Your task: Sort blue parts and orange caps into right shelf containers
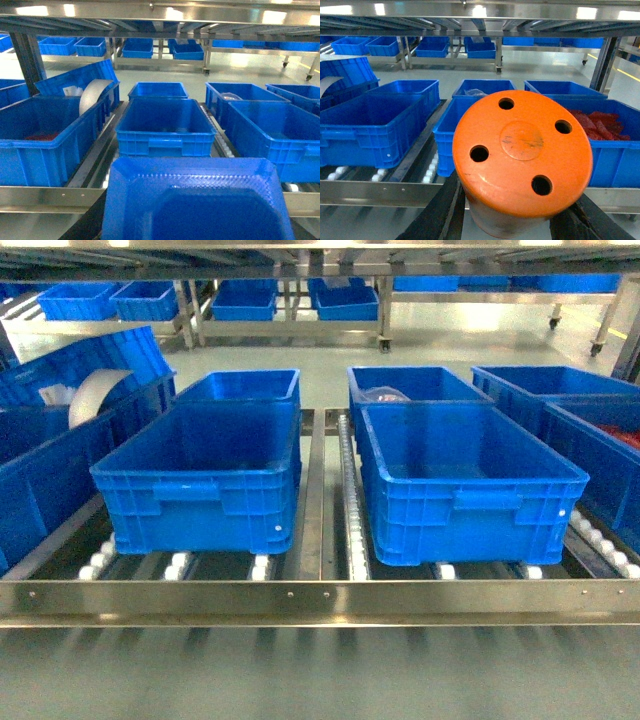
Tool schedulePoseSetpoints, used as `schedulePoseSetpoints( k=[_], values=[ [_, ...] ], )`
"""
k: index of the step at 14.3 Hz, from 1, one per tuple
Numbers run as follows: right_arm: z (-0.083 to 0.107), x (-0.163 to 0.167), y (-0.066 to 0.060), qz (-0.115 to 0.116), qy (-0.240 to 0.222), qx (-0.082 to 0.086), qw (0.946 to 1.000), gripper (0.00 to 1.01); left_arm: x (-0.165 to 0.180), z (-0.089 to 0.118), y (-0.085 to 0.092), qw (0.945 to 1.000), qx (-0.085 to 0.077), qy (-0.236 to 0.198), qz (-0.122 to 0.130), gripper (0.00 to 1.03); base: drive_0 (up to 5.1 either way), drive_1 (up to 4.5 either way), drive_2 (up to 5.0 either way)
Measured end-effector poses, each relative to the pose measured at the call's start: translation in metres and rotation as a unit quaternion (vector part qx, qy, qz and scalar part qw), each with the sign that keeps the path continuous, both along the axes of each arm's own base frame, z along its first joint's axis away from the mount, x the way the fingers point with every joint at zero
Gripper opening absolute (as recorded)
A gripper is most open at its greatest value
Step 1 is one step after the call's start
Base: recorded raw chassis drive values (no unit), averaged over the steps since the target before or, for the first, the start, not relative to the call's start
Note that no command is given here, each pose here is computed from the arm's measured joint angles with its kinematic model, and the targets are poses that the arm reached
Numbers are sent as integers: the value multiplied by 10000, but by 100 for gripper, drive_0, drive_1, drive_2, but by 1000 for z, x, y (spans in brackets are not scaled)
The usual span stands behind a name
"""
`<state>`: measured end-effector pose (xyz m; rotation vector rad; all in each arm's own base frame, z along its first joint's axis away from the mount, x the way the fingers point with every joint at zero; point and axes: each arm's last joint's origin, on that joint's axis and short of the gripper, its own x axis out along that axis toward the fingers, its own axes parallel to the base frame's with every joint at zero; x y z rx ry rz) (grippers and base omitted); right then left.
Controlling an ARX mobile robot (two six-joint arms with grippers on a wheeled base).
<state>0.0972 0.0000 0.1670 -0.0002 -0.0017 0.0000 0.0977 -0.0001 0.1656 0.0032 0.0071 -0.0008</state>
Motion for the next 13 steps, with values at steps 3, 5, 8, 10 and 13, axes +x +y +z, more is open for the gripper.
schedulePoseSetpoints(
  k=[3, 5, 8, 10, 13],
  values=[
    [0, 0, 0, 0, 2, 2, 10000, 41, 0, 0, 0, 10000, 0, 2, -2, 43, 0, 0, 0],
    [0, 0, 0, 0, 4, 2, 10000, 41, 0, 0, 0, 10000, 2, 2, -2, 43, 0, 0, 0],
    [0, 0, 0, 2, 0, 4, 10000, 41, 0, 0, 0, 10000, 0, 0, 6, 43, 0, 0, 0],
    [0, 0, 0, 4, 0, 0, 10000, 41, 0, 0, 0, 10000, -2, 6, 4, 43, 0, 0, 0],
    [0, 0, 0, 0, 4, 0, 10000, 41, 0, 0, 0, 10000, -2, 6, 2, 43, 0, 0, 0]
  ],
)
